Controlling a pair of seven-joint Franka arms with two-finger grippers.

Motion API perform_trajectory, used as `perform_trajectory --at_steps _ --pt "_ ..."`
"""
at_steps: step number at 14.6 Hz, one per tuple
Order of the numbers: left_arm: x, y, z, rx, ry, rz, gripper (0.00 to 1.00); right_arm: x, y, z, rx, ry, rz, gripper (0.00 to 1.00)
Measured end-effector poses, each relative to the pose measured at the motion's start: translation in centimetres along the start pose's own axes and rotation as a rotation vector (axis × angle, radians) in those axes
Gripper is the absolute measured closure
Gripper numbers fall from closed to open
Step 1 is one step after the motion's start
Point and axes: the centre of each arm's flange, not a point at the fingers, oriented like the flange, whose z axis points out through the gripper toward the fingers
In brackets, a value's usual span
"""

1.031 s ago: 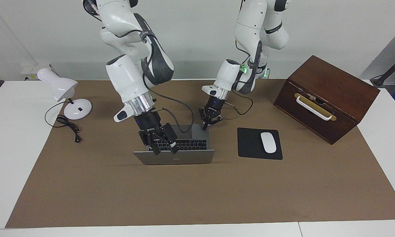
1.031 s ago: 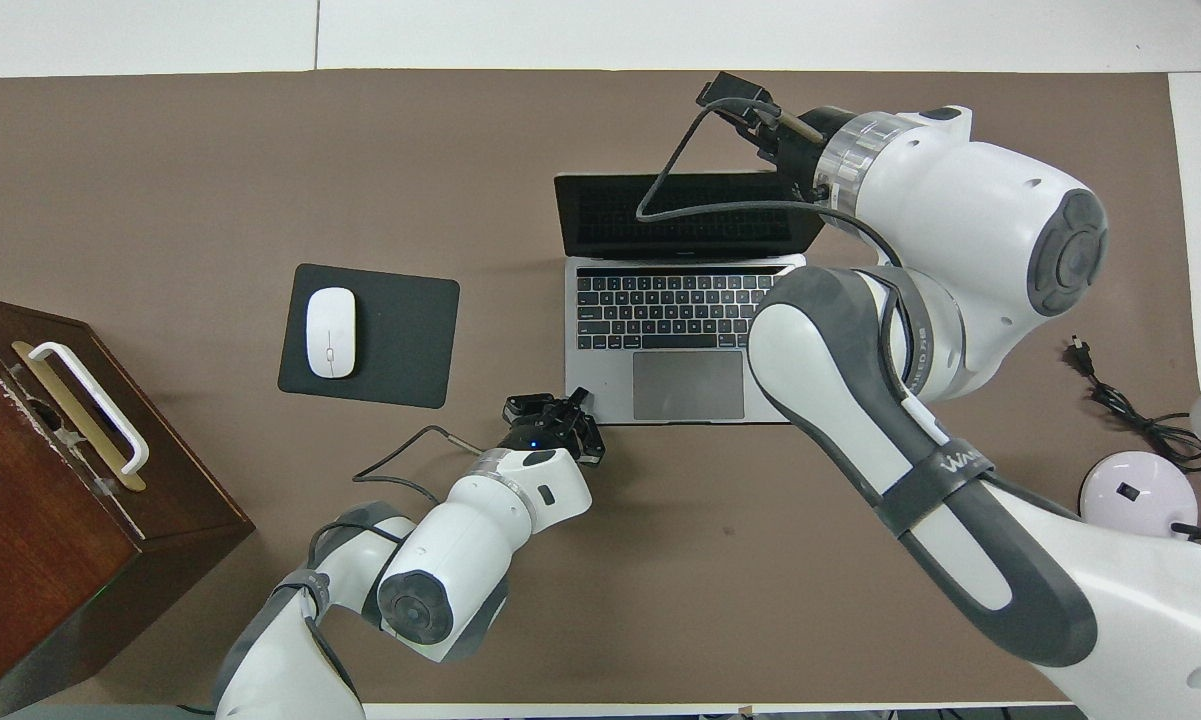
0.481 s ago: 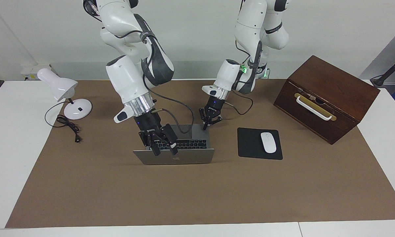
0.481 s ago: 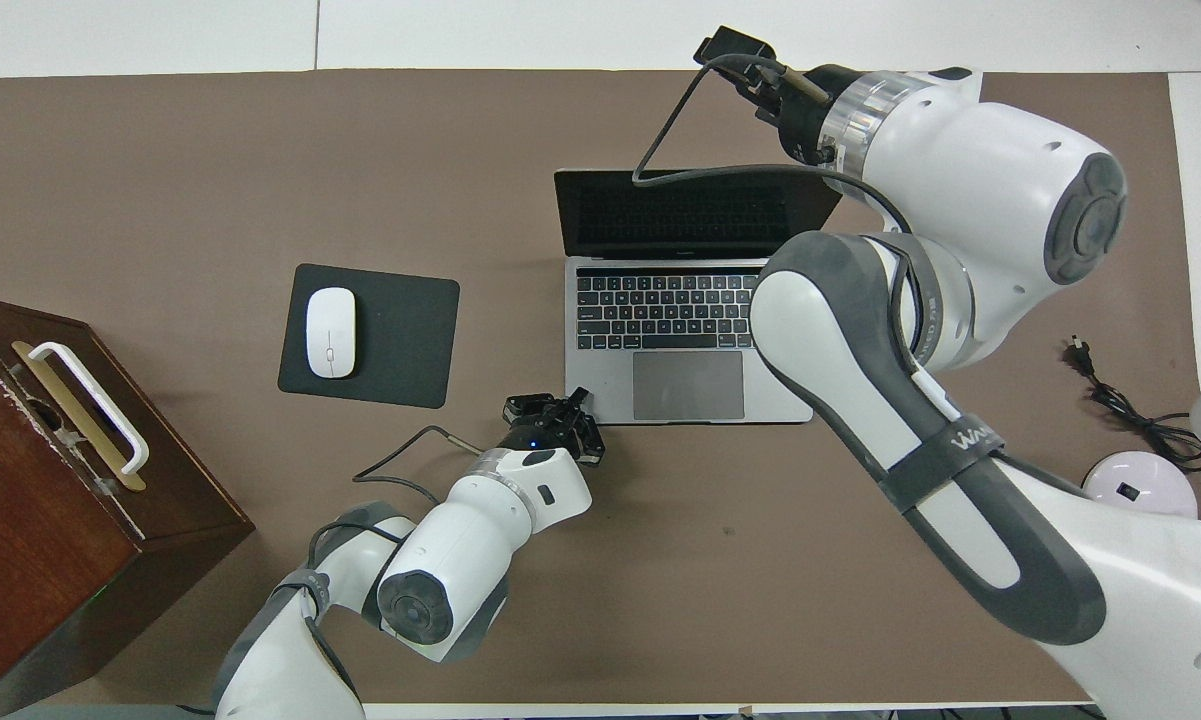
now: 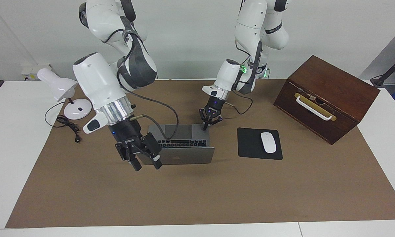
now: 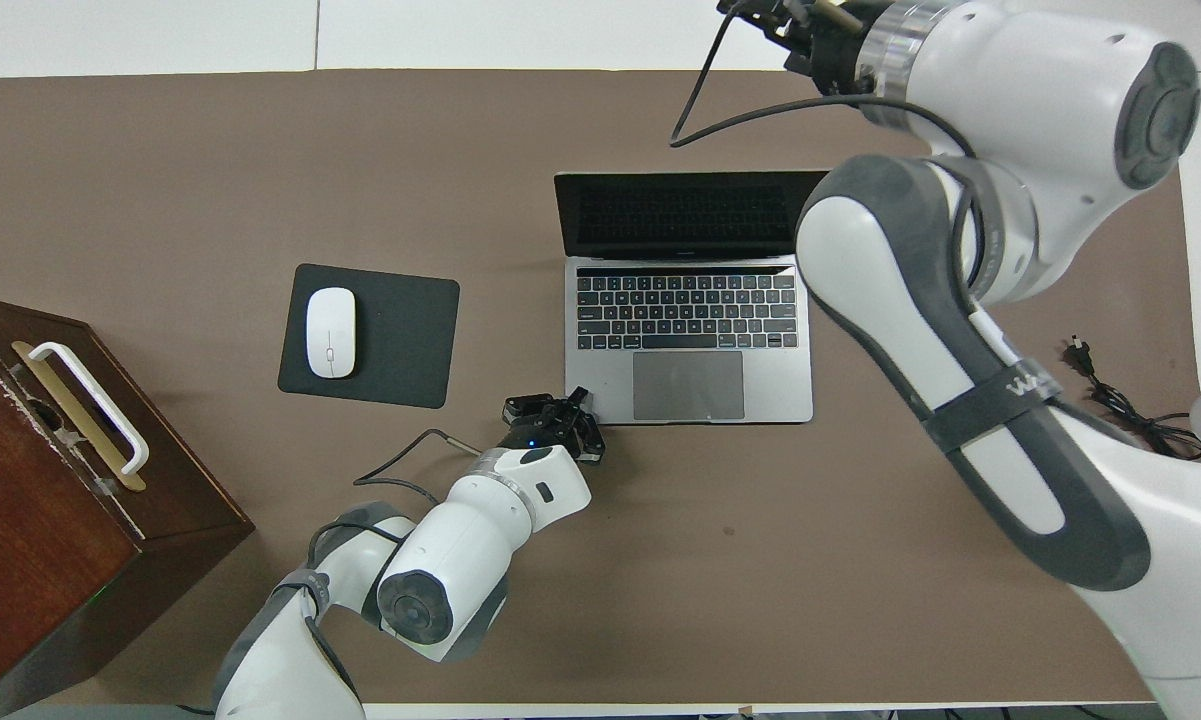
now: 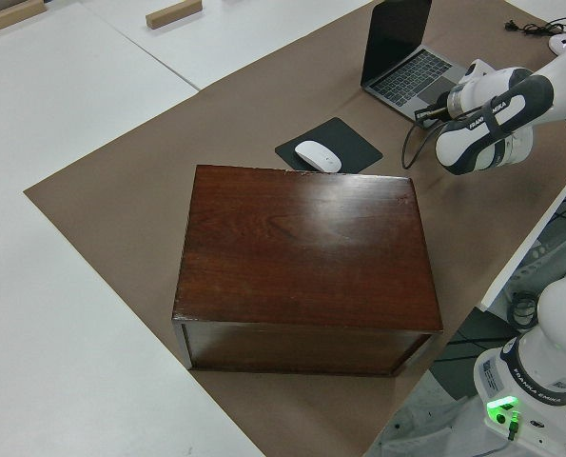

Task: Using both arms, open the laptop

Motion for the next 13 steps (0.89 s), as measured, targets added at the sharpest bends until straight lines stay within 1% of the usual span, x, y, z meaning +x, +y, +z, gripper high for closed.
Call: perform_trajectory --at_steps 1,2,4,5,7,9,11,13 --pt "0.4 -0.1 0.1 0.003 -0.013 -0.006 0.99 0.3 0.4 0.1 -0.009 -0.017 -0.020 0.00" --pt "0.9 -0.2 0.3 0.006 -0.032 -0.011 0.99 0.4 0.6 0.1 -0.021 -0.048 -0.036 0.00" --pt "1.8 -0.5 0.5 0.013 -0.070 -0.022 0.99 0.8 0.9 -0.8 -0.056 -0.132 -0.068 0.00" --pt "2.2 -0.7 0.5 0.016 -0.086 -0.028 0.99 1.1 1.3 -1.4 -0.087 -0.181 -0.087 0.00" --pt "2.9 -1.3 0.6 0.026 -0.122 -0.043 0.99 1.3 2.9 -2.7 -0.165 -0.291 -0.140 0.00" --pt "4.1 -2.1 0.2 0.038 -0.180 -0.062 0.99 1.0 3.8 -4.5 -0.250 -0.391 -0.210 0.00" --pt "6.1 -2.5 -1.0 0.041 -0.229 -0.080 0.99 0.3 3.6 -7.0 -0.337 -0.464 -0.276 0.00" --pt "8.4 -2.8 -2.9 0.038 -0.265 -0.098 0.99 -0.2 3.3 -10.1 -0.400 -0.518 -0.342 0.00"
